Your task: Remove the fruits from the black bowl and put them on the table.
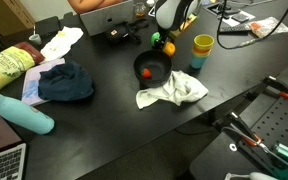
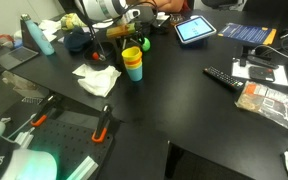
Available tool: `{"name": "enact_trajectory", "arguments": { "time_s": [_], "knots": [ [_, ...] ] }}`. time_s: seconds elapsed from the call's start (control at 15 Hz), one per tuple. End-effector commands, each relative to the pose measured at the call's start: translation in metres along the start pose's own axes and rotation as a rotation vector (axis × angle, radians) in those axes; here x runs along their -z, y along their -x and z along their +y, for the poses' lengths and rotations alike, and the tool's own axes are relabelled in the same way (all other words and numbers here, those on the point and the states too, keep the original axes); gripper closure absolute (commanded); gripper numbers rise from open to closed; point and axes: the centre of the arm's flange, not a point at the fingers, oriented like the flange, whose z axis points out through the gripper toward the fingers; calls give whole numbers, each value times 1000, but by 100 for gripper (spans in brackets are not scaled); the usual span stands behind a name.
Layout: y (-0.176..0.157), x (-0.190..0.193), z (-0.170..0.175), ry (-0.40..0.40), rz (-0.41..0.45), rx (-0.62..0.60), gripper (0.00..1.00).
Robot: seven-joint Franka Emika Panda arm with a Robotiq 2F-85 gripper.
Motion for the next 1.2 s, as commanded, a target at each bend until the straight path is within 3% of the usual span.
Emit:
{"name": "enact_trajectory", "arguments": {
  "time_s": [0.0, 0.2, 0.4, 0.73, 1.13],
  "knots": [
    [-7, 49, -6, 63, 76, -3, 0],
    [-5, 96, -19, 77, 105, 29, 0],
    [3, 121, -54, -50, 101, 132, 0],
    [32, 125, -116, -201, 72, 255, 0],
    [38, 80, -128, -198, 18, 294, 0]
  ]
}}
